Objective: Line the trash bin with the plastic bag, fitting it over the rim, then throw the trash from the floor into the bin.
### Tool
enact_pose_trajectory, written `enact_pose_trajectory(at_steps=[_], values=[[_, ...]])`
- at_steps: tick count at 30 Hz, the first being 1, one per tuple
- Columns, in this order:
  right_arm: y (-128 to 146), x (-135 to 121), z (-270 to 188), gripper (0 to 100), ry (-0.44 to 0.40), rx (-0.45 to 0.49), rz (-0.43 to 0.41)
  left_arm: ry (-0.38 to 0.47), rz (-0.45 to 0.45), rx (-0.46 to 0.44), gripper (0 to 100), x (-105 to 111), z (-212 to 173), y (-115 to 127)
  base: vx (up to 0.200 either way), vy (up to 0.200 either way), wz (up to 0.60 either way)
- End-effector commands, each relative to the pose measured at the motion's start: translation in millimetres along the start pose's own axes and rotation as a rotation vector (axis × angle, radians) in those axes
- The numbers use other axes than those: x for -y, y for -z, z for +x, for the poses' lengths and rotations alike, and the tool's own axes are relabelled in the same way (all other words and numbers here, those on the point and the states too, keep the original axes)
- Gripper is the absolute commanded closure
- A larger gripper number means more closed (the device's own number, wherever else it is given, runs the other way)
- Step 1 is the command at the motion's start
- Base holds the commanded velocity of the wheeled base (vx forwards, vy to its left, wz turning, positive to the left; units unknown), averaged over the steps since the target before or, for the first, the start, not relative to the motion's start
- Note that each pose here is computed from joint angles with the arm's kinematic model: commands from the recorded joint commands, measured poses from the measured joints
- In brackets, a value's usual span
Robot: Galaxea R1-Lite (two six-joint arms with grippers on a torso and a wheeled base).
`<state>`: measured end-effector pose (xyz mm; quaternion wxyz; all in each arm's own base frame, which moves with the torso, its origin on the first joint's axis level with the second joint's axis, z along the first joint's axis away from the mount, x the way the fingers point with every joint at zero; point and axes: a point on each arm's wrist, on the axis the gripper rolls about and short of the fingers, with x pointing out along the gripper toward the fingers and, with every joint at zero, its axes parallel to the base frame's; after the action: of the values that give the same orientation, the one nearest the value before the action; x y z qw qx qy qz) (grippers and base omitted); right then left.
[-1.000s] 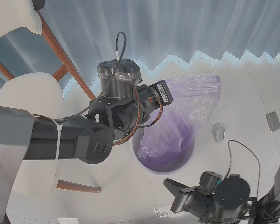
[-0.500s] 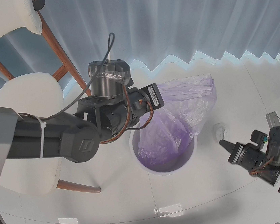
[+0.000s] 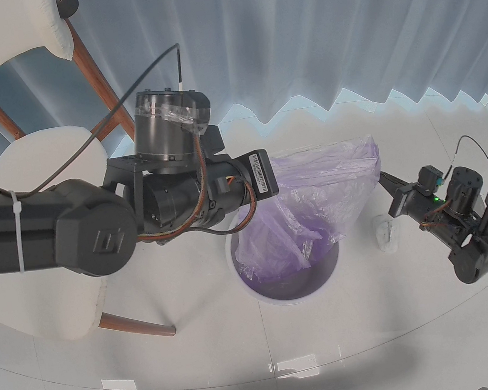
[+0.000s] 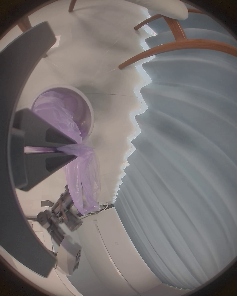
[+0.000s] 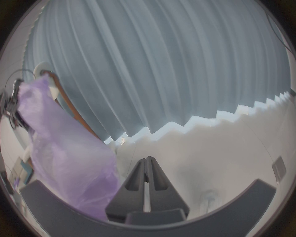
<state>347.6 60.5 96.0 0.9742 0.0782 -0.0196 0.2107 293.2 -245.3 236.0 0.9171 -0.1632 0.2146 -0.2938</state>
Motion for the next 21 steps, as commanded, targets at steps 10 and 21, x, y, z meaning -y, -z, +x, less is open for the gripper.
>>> enact_pose_trajectory(at_steps=[10,21], values=[[67.5,-103.4,72.8,100,-0.358,0.02,-0.148,0.032,0.006,-0.033,100,9.4,-14.3,-1.7,0.0,0.0,0.0],[116.1,-130.2,72.3,100,-0.354,-0.08,-0.13,0.013,0.005,-0.054,100,5.4,-7.9,6.1,0.0,0.0,0.0]])
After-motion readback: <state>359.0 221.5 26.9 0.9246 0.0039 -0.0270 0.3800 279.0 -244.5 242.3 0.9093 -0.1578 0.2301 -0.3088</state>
